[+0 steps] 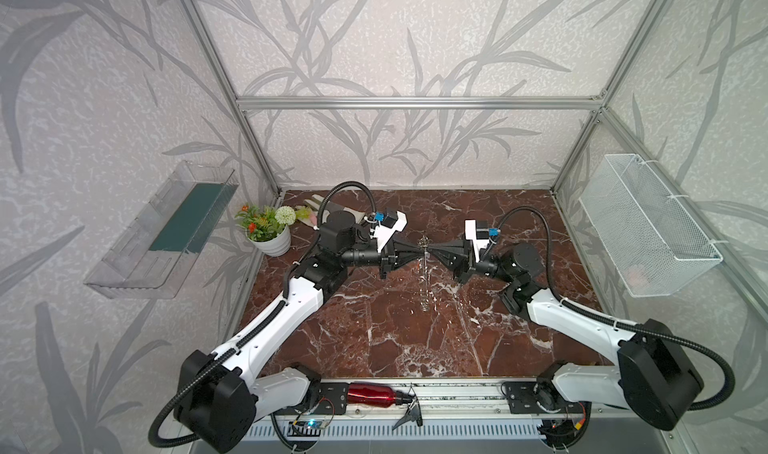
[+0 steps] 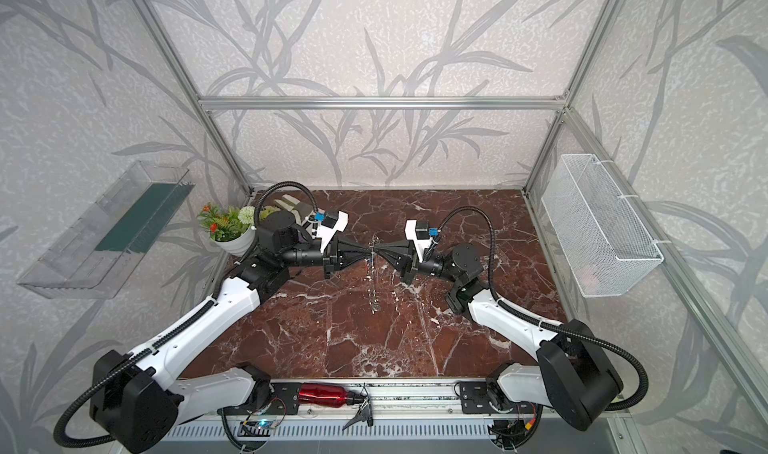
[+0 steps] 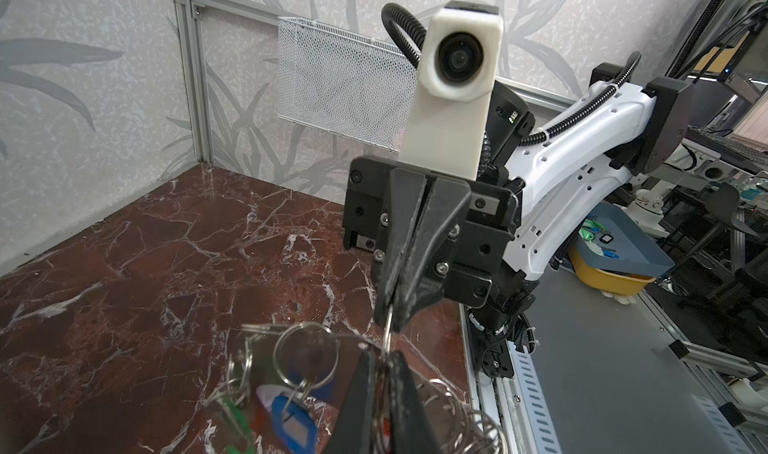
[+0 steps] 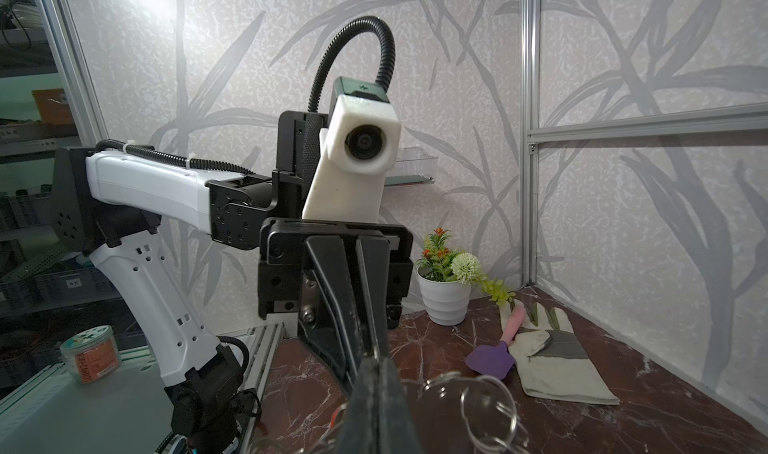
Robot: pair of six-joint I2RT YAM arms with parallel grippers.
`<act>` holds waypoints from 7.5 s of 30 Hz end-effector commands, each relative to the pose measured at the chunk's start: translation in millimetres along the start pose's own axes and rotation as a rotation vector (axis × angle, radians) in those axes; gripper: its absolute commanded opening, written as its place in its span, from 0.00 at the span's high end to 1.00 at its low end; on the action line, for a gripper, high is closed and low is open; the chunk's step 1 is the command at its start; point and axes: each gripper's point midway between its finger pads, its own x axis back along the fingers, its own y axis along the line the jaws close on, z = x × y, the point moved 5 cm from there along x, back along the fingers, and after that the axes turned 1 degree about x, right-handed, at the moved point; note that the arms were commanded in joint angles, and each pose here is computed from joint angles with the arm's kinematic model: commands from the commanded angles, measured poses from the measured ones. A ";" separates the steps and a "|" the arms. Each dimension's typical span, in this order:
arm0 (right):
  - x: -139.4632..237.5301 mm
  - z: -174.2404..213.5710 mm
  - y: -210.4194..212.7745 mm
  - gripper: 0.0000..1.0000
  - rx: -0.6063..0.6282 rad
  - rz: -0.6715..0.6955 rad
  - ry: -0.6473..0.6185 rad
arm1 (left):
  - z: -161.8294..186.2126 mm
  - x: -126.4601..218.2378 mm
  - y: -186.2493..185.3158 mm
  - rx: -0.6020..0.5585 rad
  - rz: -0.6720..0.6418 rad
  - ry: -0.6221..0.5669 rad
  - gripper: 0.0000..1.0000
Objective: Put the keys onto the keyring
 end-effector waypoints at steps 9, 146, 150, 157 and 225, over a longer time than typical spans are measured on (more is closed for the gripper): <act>3.6 -17.6 4.4 0.98 0.059 -0.012 -0.042 | -8.7 -0.8 -6.1 -0.077 0.003 0.024 1.00; 2.0 20.5 -3.9 1.00 0.010 -0.091 0.114 | 27.7 15.0 13.2 0.380 -0.276 0.254 1.00; 2.1 17.4 -1.9 1.00 0.016 -0.103 0.099 | 34.5 16.4 13.4 0.439 -0.285 0.317 1.00; 2.8 12.9 1.1 1.00 0.024 -0.114 0.083 | 42.4 14.6 24.4 0.551 -0.274 0.390 1.00; -2.5 17.6 1.3 1.00 -0.027 -0.152 0.069 | 11.0 8.0 -12.3 -0.130 -0.102 -0.071 0.58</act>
